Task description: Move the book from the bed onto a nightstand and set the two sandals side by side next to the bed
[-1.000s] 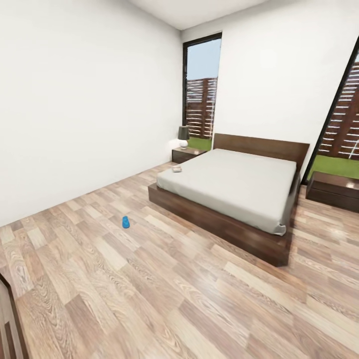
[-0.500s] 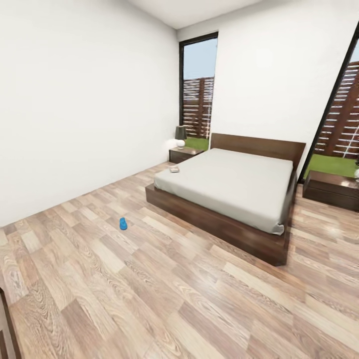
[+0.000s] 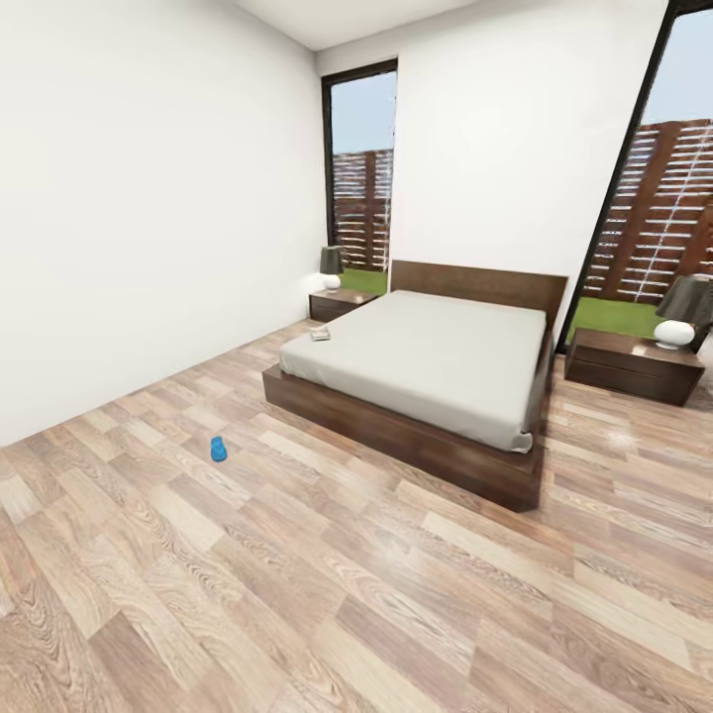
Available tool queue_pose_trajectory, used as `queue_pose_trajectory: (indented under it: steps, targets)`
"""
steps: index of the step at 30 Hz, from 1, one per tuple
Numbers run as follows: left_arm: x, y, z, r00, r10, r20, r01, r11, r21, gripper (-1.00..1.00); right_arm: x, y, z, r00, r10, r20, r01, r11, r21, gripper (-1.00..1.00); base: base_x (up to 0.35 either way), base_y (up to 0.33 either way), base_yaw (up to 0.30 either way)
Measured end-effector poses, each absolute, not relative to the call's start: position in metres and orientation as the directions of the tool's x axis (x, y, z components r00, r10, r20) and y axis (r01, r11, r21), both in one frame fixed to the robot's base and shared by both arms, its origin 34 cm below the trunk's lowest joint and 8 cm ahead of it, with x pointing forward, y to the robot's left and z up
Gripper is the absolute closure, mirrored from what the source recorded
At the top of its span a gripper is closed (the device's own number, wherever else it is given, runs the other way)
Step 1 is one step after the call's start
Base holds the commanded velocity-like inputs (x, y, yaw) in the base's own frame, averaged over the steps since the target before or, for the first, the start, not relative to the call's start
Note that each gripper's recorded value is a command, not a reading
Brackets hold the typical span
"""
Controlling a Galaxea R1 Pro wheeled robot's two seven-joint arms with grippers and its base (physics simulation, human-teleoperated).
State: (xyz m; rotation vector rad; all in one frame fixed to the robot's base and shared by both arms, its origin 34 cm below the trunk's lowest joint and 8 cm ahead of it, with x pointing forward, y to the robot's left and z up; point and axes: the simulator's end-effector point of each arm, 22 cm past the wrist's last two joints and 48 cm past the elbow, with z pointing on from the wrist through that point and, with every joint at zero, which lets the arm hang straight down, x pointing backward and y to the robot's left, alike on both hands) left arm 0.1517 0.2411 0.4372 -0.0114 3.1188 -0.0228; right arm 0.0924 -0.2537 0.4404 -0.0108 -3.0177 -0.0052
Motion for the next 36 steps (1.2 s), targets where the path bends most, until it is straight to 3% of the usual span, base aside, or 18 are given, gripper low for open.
queue_pose_trajectory:
  steps: [36]
  targets:
    - [0.1440, 0.2411, 0.4370, -1.000, -0.007, -0.003, -0.007, 1.000, -0.015, -1.00, 0.0849, -0.2539, 0.4414, -0.990, 0.007, 0.143, 0.007, 1.000, 0.002, -1.00, 0.000, 0.000, -0.181]
